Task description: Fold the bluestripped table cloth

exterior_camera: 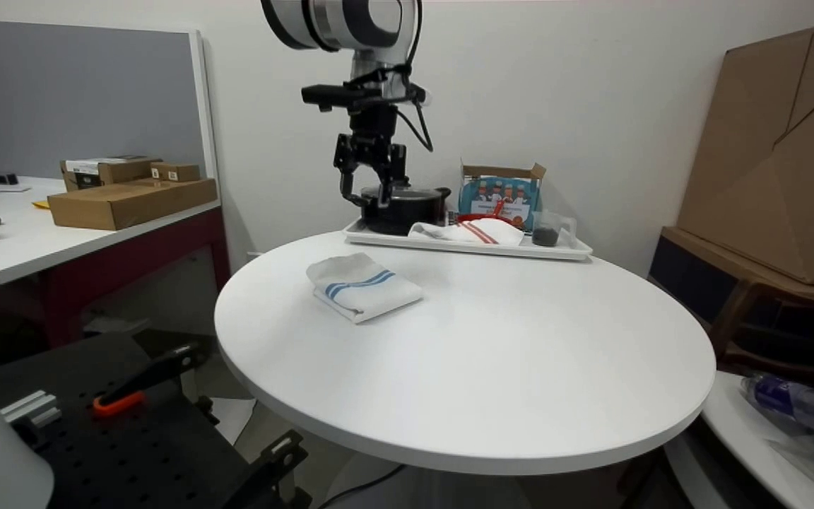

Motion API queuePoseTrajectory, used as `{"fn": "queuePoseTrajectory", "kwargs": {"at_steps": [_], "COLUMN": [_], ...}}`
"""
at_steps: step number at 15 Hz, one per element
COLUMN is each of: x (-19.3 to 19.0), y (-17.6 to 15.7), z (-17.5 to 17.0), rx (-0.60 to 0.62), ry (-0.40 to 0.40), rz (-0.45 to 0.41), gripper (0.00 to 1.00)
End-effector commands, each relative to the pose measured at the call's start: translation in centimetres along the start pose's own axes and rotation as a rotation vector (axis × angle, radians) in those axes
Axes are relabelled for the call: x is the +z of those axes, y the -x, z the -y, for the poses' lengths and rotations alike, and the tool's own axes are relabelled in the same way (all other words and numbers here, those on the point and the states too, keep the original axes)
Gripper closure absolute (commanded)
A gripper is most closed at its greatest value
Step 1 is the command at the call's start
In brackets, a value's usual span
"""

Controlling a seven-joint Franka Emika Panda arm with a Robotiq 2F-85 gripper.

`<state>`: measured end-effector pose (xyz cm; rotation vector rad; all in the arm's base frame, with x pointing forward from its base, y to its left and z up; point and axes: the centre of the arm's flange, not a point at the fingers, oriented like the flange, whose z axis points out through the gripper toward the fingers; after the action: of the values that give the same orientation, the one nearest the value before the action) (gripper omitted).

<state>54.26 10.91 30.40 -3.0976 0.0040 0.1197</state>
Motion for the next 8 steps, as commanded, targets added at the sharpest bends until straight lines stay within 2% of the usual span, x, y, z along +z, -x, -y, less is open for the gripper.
{"fn": "queuePoseTrajectory", "kwargs": {"at_steps": [1,4,8], "x": [-5.6,-8.9,-12.1], "y": [5.2,8.7,13.9], "z": [-1.8,-3.5,-4.6], "rx": [-0.062,-0.061,0.003], "ry": [-0.029,-0.011,0.067], "rz": [0.060,0.087,0.052], "gripper": [0.00,0.00,0.00]}}
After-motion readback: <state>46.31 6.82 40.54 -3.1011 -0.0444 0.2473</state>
